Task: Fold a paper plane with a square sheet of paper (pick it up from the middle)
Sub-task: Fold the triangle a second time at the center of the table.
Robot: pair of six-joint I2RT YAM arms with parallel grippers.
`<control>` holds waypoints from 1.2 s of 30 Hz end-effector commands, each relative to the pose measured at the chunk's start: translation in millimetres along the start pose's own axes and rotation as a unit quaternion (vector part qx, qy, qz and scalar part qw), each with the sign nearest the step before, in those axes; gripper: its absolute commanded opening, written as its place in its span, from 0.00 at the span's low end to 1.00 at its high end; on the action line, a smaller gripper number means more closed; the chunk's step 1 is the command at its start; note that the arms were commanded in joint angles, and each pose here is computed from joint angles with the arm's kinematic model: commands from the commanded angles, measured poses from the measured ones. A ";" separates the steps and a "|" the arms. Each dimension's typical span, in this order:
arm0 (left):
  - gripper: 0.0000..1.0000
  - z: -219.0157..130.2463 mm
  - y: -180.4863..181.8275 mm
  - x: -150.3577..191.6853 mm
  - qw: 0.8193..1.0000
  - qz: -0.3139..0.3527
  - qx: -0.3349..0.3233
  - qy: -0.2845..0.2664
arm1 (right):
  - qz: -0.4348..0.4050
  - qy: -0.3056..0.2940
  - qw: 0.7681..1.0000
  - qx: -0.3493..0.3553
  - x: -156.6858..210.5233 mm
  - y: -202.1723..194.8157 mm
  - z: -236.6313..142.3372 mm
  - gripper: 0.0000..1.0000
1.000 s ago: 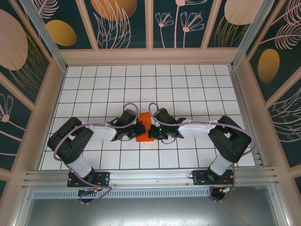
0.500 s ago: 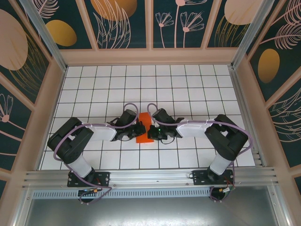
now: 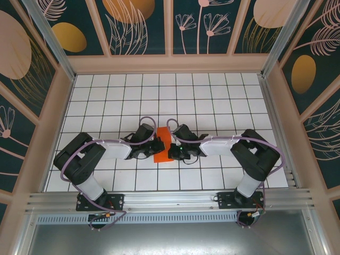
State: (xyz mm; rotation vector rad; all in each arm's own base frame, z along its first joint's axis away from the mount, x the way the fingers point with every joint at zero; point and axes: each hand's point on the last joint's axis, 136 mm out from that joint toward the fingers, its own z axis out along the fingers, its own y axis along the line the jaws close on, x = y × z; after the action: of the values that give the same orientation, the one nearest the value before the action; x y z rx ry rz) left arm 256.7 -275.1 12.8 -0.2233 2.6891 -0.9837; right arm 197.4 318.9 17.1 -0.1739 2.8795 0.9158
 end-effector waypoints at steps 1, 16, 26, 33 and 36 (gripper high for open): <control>0.00 -0.1 49.8 29.1 0.995 -0.030 -0.084 0.042 | 0.001 0.030 0.999 0.026 21.2 -17.5 -0.9 0.00; 0.00 0.5 45.1 26.8 0.996 -0.019 -0.074 0.038 | -0.007 0.001 1.000 0.026 31.7 -22.7 -31.4 0.00; 0.00 2.8 25.6 17.8 0.999 0.003 -0.029 0.024 | -0.033 -0.083 0.994 -0.063 -15.0 27.2 -34.8 0.00; 0.00 3.5 20.7 14.6 1.000 0.009 -0.017 0.018 | -0.036 -0.061 0.996 -0.046 -13.6 6.0 -14.5 0.00; 0.00 2.1 18.1 14.6 1.000 0.015 -0.010 0.016 | -0.036 -0.049 0.997 -0.043 -9.8 -0.9 -10.2 0.00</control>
State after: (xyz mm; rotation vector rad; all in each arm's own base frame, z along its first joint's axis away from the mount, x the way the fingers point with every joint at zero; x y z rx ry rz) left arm 256.3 -276.4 14.1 -0.1876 2.6582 -1.0114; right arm 204.5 309.1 25.6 -0.1805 2.7530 0.9701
